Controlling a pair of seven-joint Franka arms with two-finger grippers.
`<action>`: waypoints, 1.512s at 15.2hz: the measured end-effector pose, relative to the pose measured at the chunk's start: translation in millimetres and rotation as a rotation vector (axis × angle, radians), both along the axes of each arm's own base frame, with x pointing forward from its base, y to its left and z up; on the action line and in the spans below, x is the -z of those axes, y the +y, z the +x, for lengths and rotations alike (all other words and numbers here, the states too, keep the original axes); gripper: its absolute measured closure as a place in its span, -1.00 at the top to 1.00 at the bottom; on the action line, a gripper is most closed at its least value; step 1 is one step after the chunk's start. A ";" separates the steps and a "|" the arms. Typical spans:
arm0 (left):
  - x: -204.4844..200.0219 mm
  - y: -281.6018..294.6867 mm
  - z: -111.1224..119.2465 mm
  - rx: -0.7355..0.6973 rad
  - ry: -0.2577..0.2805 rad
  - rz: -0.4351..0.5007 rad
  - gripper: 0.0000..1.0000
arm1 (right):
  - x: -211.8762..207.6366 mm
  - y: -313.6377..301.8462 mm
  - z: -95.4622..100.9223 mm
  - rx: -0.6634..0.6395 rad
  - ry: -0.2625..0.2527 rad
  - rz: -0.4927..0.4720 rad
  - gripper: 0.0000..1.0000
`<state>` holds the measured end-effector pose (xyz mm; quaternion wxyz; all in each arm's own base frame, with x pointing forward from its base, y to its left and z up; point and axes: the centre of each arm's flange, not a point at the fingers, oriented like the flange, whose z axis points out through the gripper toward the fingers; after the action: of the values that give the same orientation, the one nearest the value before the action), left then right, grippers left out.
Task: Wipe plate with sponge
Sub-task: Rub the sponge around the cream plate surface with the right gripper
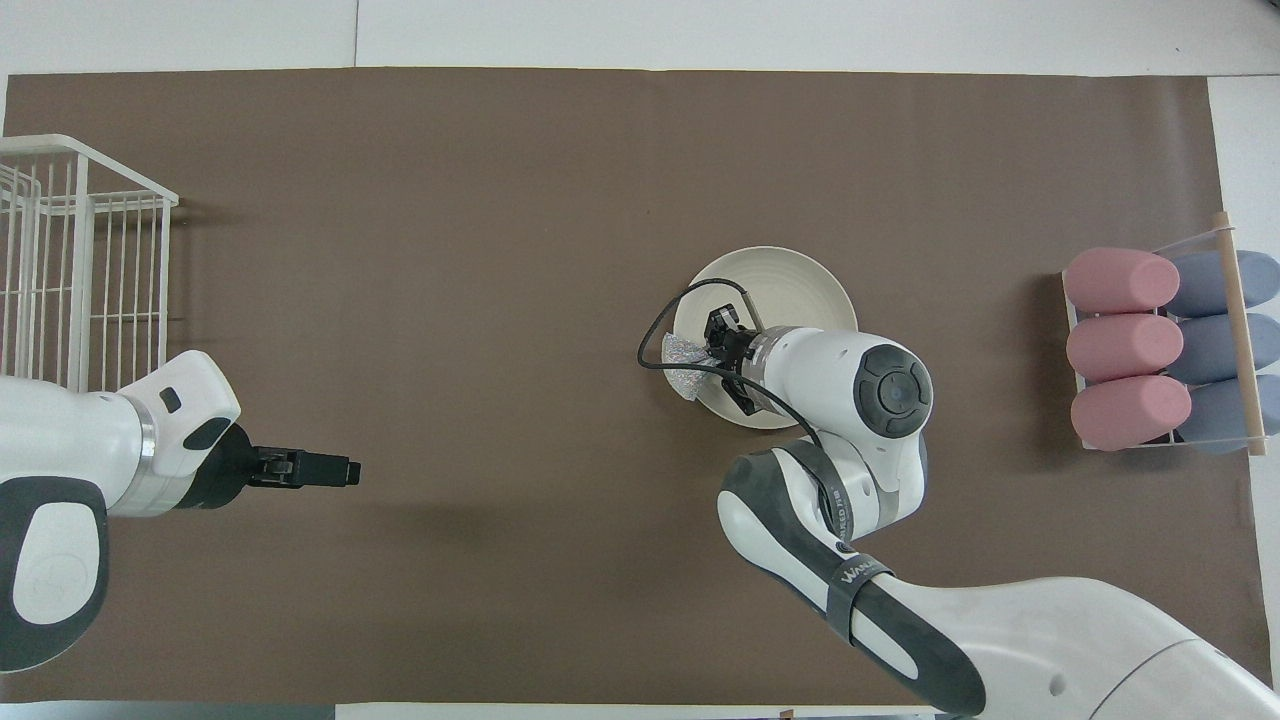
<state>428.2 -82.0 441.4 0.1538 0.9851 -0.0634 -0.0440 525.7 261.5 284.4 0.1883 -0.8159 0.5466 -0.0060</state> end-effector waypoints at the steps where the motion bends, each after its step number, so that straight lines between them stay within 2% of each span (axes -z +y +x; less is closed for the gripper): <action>1: -0.1 0.1 0.2 -0.001 -0.002 0.000 1.00 | 0.0 -0.3 0.1 -0.007 -0.002 -0.001 -0.80; 3: -0.3 0.1 0.4 -0.001 -0.004 0.000 1.00 | 0.0 -6.2 2.9 -0.052 -0.019 -0.012 -0.80; 7: 0.2 0.3 1.0 -0.003 -0.004 0.000 1.00 | -0.9 -60.6 26.2 -0.136 -0.075 -0.051 -0.80; 10: 0.6 0.5 1.4 -0.004 -0.006 0.001 1.00 | -0.5 -76.3 31.5 -0.154 -0.086 -0.064 -0.80; 15: 0.8 0.6 1.8 -0.005 -0.007 0.001 1.00 | -0.4 -74.3 30.3 -0.154 -0.086 -0.064 -0.80; 17: 0.8 0.6 1.9 -0.005 -0.007 0.001 1.00 | -0.8 -67.0 27.1 -0.117 -0.071 -0.054 -0.80; 23: 0.8 0.7 2.0 -0.006 -0.008 0.001 1.00 | 0.1 -3.8 -0.3 -0.033 -0.016 -0.004 -0.80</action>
<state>430.1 -81.4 440.6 0.1533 0.9855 -0.0612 -0.0397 525.4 257.7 284.4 0.1913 -0.8250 0.5317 -0.0106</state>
